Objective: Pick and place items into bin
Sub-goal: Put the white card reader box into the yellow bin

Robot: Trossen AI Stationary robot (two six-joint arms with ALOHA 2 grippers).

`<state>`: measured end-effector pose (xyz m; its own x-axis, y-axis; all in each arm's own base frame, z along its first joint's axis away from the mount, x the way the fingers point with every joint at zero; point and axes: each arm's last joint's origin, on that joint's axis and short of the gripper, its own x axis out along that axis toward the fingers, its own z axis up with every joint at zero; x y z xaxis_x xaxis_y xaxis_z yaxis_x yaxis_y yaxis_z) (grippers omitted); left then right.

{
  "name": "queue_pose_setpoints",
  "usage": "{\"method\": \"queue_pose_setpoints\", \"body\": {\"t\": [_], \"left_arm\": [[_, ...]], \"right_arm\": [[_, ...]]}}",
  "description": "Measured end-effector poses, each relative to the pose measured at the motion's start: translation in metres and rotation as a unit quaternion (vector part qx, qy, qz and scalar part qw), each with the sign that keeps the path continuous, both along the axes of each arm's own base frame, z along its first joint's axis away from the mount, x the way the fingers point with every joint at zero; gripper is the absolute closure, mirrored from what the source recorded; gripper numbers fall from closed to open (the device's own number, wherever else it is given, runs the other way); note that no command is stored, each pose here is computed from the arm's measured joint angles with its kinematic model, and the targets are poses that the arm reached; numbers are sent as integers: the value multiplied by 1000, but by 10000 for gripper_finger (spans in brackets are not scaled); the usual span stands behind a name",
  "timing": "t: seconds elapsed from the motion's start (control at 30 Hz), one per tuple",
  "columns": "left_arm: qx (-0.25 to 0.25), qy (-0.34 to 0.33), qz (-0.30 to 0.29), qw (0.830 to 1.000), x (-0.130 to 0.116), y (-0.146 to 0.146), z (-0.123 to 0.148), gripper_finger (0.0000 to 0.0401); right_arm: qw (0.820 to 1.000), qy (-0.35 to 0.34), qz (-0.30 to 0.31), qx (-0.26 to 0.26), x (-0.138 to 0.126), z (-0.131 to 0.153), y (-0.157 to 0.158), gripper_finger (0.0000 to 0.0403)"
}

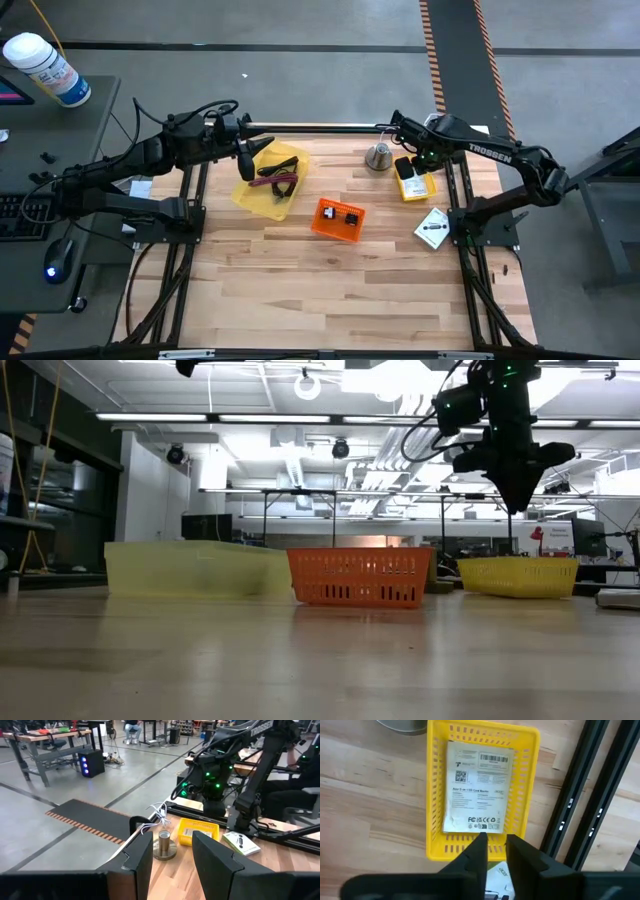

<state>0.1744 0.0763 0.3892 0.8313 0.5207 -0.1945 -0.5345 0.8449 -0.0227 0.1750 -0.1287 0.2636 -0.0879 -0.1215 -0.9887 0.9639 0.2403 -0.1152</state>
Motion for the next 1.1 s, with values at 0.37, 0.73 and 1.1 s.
{"method": "queue_pose_setpoints", "body": {"t": [0.37,0.73,1.1], "left_arm": [[1,0,4,1000,0,0,0,277],[0,1,3,1000,0,0,0,277],[-10,9,-30,999,0,-2,-2,277]], "right_arm": [[999,2,17,34,-1,5,4,300],[997,-4,35,71,5,10,32,299],[994,-13,63,93,21,8,68,299]]}}
